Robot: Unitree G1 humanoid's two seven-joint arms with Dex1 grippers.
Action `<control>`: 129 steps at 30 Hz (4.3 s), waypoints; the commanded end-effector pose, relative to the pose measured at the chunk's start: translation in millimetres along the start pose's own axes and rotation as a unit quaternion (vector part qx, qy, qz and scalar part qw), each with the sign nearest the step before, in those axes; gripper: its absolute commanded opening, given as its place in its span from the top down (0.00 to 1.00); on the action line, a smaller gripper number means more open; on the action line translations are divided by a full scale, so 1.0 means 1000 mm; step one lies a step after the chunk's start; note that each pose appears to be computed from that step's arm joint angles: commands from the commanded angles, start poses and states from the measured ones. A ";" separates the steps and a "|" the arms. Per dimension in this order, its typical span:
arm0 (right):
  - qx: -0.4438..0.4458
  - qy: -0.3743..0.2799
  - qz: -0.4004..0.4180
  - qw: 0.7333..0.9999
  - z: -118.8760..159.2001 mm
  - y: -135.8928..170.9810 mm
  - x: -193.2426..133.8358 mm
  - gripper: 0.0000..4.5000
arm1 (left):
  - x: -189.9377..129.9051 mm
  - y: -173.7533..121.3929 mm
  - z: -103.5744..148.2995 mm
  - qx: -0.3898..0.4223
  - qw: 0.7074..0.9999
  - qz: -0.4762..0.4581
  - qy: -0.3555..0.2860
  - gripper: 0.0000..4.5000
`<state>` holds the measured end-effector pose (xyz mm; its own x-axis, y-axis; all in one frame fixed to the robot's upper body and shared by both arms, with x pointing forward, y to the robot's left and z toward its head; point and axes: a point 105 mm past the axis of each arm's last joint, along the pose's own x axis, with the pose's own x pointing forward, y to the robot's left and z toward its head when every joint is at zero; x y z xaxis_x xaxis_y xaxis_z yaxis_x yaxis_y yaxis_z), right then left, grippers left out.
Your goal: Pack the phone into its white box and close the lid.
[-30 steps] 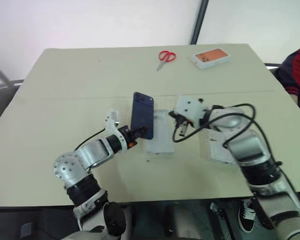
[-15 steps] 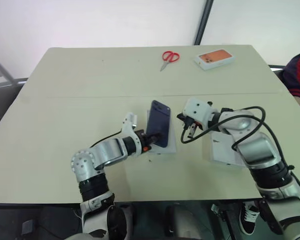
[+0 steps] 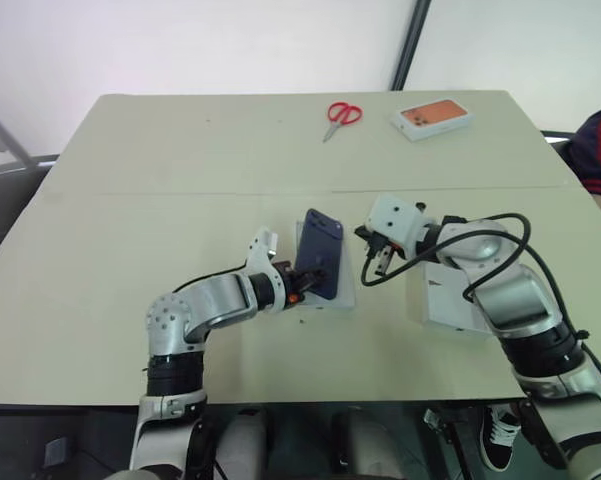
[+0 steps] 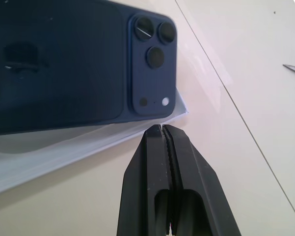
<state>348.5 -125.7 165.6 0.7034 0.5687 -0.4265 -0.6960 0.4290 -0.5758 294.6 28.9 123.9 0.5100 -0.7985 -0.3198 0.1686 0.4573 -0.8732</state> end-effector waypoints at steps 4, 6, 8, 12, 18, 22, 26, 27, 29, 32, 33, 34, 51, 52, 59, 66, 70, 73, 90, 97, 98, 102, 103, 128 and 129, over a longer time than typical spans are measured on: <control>-0.017 -0.018 -0.014 1.000 0.012 -0.007 -0.003 1.00 | -0.003 -0.017 0.000 0.007 1.000 -0.030 0.005 0.73; -0.017 -0.018 -0.015 1.000 0.012 -0.007 -0.003 1.00 | -0.005 -0.019 0.000 0.010 0.999 -0.032 0.005 0.52; -0.017 -0.019 -0.016 1.000 0.012 -0.008 -0.003 1.00 | -0.010 -0.020 0.001 0.016 0.999 -0.033 0.004 0.30; -0.018 -0.019 -0.016 1.000 0.012 -0.008 -0.002 1.00 | -0.020 -0.019 0.004 0.037 0.999 -0.028 0.000 0.01; -0.018 -0.021 -0.016 0.999 0.012 -0.008 -0.002 1.00 | -0.045 -0.014 0.001 0.118 0.993 -0.015 0.008 0.01; -0.020 -0.022 -0.014 0.999 0.013 -0.008 -0.001 1.00 | -0.065 -0.016 0.002 0.174 0.985 -0.018 0.013 0.01; -0.021 -0.025 -0.014 0.999 0.014 -0.009 0.001 1.00 | -0.079 -0.004 0.018 0.237 0.971 0.022 -0.004 0.01; -0.022 -0.025 -0.015 0.999 0.014 -0.010 0.001 1.00 | -0.083 -0.004 0.026 0.251 0.967 0.027 -0.022 0.01; -0.022 -0.024 -0.017 0.999 0.013 -0.011 0.001 1.00 | -0.092 0.003 0.046 0.302 0.949 0.065 -0.057 0.01; -0.022 -0.019 -0.021 0.999 0.011 -0.013 0.000 1.00 | -0.107 0.020 0.074 0.410 0.895 0.147 -0.095 0.06; -0.022 -0.018 -0.021 0.999 0.010 -0.014 0.000 1.00 | -0.111 0.021 0.081 0.449 0.873 0.158 -0.107 0.12; -0.022 -0.017 -0.021 0.999 0.009 -0.014 0.000 1.00 | -0.114 0.021 0.083 0.473 0.860 0.157 -0.108 0.20; -0.022 0.073 -0.019 0.997 -0.033 0.000 0.011 1.00 | -0.042 0.046 0.053 0.558 0.820 0.123 0.030 0.98; -0.021 0.074 -0.016 0.997 -0.034 0.002 0.012 1.00 | -0.036 0.046 0.052 0.553 0.823 0.124 0.032 0.98; -0.013 0.059 0.011 0.998 -0.028 0.024 0.022 1.00 | -0.012 0.045 0.037 0.560 0.819 0.113 0.061 0.98; -0.012 0.049 0.027 0.998 -0.020 0.037 0.021 1.00 | 0.013 0.032 0.026 0.563 0.820 0.080 0.064 0.98; -0.012 0.060 0.017 0.998 -0.024 0.030 0.011 1.00 | 0.031 0.020 0.017 0.565 0.821 0.051 0.066 0.98; -0.014 0.070 0.014 0.997 -0.030 0.027 0.002 1.00 | 0.041 0.010 0.009 0.567 0.820 0.028 0.072 0.98; 0.002 0.132 -0.005 0.991 -0.063 0.019 -0.042 1.00 | 0.085 -0.024 -0.030 0.585 0.797 -0.069 0.131 0.98; 0.003 0.136 0.008 0.991 -0.065 0.026 -0.047 1.00 | 0.088 -0.022 -0.027 0.583 0.800 -0.067 0.129 0.98; 0.003 0.136 0.015 0.991 -0.064 0.029 -0.047 1.00 | 0.088 -0.022 -0.027 0.582 0.800 -0.066 0.128 0.98; 0.003 0.136 0.022 0.990 -0.065 0.032 -0.048 1.00 | 0.088 -0.022 -0.026 0.581 0.802 -0.065 0.127 0.98; 0.004 0.138 0.022 0.990 -0.066 0.032 -0.048 1.00 | 0.088 -0.022 -0.026 0.580 0.802 -0.065 0.126 0.98; 0.078 0.129 -0.021 0.988 -0.057 -0.014 -0.076 0.25 | 0.052 -0.018 0.014 0.583 0.807 -0.051 0.073 1.00; 0.090 0.125 -0.027 0.988 -0.055 -0.017 -0.078 0.13 | 0.048 -0.018 0.016 0.586 0.806 -0.053 0.067 1.00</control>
<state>312.6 -217.8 145.0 0.6979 0.3394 -0.6307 -0.6874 0.5648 -0.4566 331.3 -12.1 112.0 0.3568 -0.8220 -0.4439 0.9168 0.3993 -0.0024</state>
